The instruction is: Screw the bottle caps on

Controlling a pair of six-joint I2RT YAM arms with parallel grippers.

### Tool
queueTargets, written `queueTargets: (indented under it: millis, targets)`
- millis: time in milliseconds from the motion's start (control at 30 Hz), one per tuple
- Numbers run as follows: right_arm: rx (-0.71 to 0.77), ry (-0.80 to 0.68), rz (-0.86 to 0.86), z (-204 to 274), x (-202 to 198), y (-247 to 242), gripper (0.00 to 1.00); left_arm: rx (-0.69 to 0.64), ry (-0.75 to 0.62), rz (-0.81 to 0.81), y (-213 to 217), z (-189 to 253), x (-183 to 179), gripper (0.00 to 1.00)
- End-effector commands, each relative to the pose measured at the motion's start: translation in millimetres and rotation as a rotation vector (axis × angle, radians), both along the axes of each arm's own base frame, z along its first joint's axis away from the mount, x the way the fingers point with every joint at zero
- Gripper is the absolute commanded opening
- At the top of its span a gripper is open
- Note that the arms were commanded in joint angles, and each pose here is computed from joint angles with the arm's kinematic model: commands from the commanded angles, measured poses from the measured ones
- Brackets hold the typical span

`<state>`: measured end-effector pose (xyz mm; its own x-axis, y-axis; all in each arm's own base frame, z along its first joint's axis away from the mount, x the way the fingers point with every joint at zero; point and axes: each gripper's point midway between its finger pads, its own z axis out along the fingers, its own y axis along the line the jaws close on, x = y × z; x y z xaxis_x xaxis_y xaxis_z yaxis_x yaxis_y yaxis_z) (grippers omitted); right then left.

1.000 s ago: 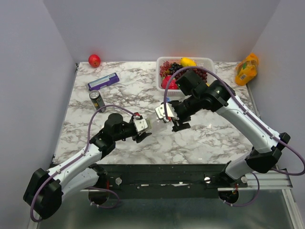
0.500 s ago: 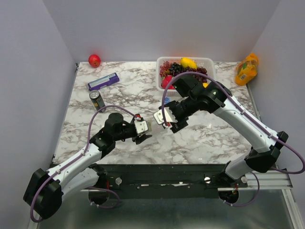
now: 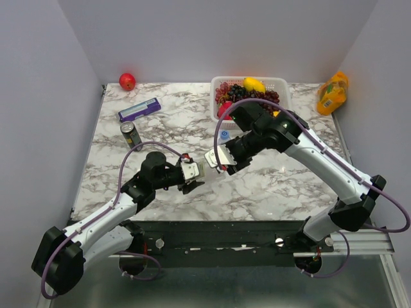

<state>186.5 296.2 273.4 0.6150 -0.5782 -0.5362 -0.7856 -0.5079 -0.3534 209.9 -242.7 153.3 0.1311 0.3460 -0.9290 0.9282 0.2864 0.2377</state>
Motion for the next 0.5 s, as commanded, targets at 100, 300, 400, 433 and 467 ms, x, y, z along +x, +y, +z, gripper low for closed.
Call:
queueTargets:
  millis: [100, 300, 400, 433, 467]
  targets:
    - [-0.06, 0.229, -0.247, -4.8, 6.6, 18.5, 0.24, -0.136, -0.092, 0.117, 0.3, 44.6, 21.7, 0.0]
    - [-0.16, 0.482, -0.432, -23.6, -0.1, 23.0, 0.22, -0.202, -0.172, 0.222, 9.6, 69.0, 36.0, 0.0]
    - [-0.202, 0.546, -0.504, -31.9, 8.7, 21.9, 0.22, -0.197, -0.195, 0.279, 15.5, 70.6, 43.8, 0.0]
    - [-0.223, 0.571, -0.524, -32.1, 7.2, 19.2, 0.21, -0.197, -0.202, 0.309, 19.0, 71.0, 47.6, 0.0]
    - [-0.207, 0.581, -0.55, -26.9, 13.7, 20.0, 0.2, -0.194, -0.208, 0.318, 20.3, 71.0, 49.0, 0.0]
